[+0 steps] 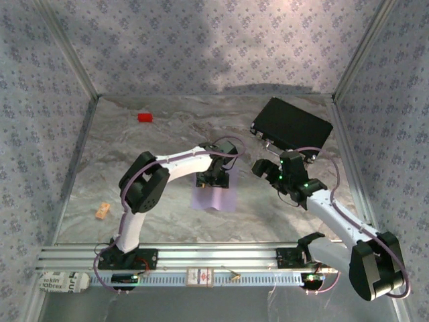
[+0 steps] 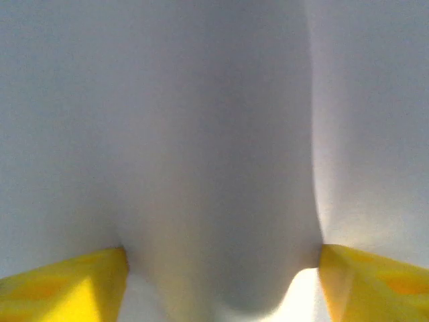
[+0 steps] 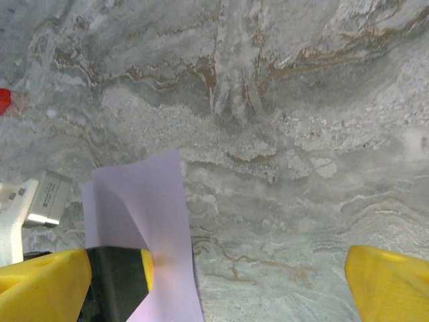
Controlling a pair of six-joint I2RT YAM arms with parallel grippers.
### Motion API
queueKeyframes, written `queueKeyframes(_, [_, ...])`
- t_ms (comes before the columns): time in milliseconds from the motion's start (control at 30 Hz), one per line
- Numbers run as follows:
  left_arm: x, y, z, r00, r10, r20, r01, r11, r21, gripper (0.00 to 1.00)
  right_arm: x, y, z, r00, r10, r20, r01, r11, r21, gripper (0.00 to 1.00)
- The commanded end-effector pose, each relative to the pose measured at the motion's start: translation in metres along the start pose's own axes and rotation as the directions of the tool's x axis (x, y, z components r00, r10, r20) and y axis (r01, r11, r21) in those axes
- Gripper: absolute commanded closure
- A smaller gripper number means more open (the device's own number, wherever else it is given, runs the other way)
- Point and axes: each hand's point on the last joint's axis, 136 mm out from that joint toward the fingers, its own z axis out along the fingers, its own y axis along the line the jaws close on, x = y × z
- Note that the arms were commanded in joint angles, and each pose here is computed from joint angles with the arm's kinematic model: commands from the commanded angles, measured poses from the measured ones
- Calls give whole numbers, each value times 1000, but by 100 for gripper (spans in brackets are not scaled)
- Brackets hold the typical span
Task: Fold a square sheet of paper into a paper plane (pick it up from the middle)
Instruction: First fold the square sheet of paper in half at the center of the table.
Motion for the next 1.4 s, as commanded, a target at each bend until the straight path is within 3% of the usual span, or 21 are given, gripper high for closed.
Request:
queueKeyframes(0, [1, -11, 2, 1000, 24, 18, -25, 998, 60, 32, -7, -5, -2, 998, 16, 59, -18, 999, 31, 1])
queueKeyframes(167, [-5, -17, -10, 997, 33, 63, -40, 993, 108, 47, -6, -1, -1, 999, 14, 49, -15, 1000, 17, 1])
queueKeyframes(400, [-16, -26, -29, 989, 19, 144, -46, 980, 191, 53, -7, 1, -2, 999, 6, 54, -6, 1000, 6, 1])
queueKeyframes(533, [-20, -37, -39, 986, -19, 166, -38, 942, 333, 60, -8, 0, -2, 998, 4, 62, -5, 1000, 12, 1])
queueKeyframes(700, [-27, -44, -55, 983, -113, 147, 18, 848, 530, 61, -11, 5, -4, 996, -8, 88, 9, 1000, -15, 1])
queueKeyframes(833, [-38, -51, -78, 975, -178, 129, 41, 724, 688, 61, -20, 1, -8, 989, -3, 148, 1, 1000, 10, 1])
queueKeyframes(967, [-46, -48, -93, 965, -236, 112, 64, 627, 776, 60, -28, 4, -11, 981, -26, 193, 24, 1000, 12, 1])
queueKeyframes(1100, [-50, -47, -102, 956, -282, 77, 86, 524, 847, 60, -23, 13, -11, 984, -79, 158, 84, 996, -23, 7])
queueKeyframes(1233, [-46, -46, -96, 953, -300, 45, 111, 484, 868, 60, -18, 13, -9, 989, -71, 131, 78, 996, -49, 15])
queueKeyframes(1367, [-38, -40, -77, 947, -320, 15, 155, 501, 851, 60, -10, 25, -1, 995, -64, 72, 73, 988, -138, 17])
